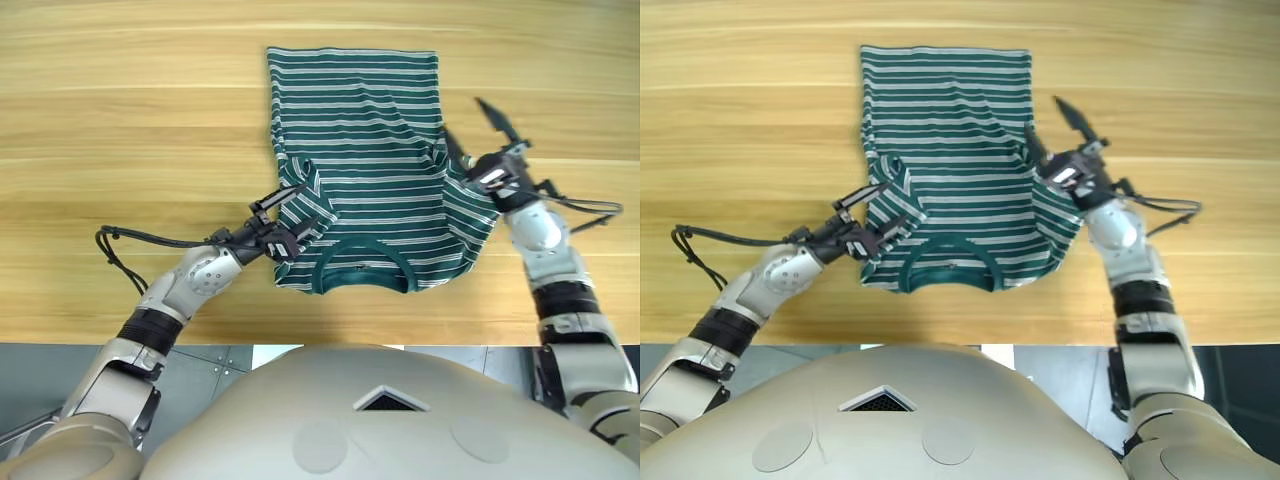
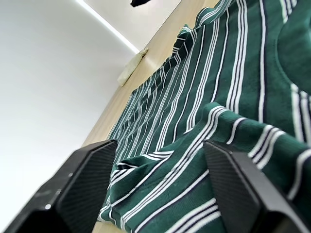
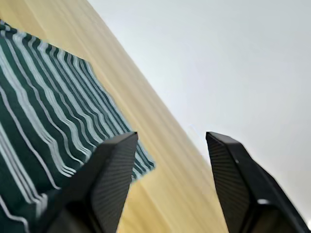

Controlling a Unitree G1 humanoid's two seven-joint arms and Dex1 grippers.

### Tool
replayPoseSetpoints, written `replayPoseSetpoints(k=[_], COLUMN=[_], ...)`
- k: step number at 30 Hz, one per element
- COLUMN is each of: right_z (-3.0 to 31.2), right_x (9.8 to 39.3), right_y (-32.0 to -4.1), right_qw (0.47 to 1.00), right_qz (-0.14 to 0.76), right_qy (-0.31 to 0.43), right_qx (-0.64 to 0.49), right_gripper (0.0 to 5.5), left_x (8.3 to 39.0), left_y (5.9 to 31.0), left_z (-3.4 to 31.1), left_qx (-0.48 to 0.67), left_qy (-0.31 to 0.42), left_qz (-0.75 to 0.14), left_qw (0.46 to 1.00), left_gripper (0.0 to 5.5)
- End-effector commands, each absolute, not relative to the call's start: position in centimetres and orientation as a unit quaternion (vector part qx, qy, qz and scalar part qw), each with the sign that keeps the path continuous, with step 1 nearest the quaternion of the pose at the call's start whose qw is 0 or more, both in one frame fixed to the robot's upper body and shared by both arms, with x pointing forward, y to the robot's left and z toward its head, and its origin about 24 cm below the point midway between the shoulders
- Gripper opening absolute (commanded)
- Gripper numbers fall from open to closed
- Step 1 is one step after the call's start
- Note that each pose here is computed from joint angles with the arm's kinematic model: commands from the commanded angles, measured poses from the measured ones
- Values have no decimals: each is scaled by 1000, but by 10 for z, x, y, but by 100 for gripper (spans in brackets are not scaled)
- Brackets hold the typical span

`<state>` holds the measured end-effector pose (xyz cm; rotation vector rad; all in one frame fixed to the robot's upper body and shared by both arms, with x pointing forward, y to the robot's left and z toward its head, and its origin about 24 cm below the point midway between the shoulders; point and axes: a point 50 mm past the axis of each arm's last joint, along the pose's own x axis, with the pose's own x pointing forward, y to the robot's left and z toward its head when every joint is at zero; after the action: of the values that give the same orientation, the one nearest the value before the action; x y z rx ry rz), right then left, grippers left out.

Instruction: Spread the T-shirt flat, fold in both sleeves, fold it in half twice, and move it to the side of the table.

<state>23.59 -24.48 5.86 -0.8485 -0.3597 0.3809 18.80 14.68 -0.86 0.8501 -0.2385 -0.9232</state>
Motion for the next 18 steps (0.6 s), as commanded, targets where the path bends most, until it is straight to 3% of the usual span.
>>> replayPoseSetpoints(k=[1, 5, 8, 10, 14, 18], right_z=[93, 80, 33, 17, 1, 2], right_x=[196, 140, 97, 79, 68, 73], right_y=[-287, -296, -284, -276, -268, -260], right_qw=[835, 794, 770, 754, 740, 735], right_qz=[119, 146, 232, 262, 284, 281], right_qy=[-160, -52, 75, 121, 153, 138], right_qx=[-512, -587, -590, -590, -590, -602], right_gripper=[261, 261, 261, 261, 261, 261], left_x=[202, 230, 241, 237, 234, 236], left_y=[136, 152, 147, 140, 143, 148], left_z=[14, 29, 43, 48, 53, 51], left_qx=[354, 403, 396, 376, 373, 388], left_qy=[-168, -189, -223, -242, -250, -243], left_qz=[-406, -353, -347, -368, -365, -351], left_qw=[826, 823, 820, 815, 816, 817], left_gripper=[335, 335, 335, 335, 335, 335])
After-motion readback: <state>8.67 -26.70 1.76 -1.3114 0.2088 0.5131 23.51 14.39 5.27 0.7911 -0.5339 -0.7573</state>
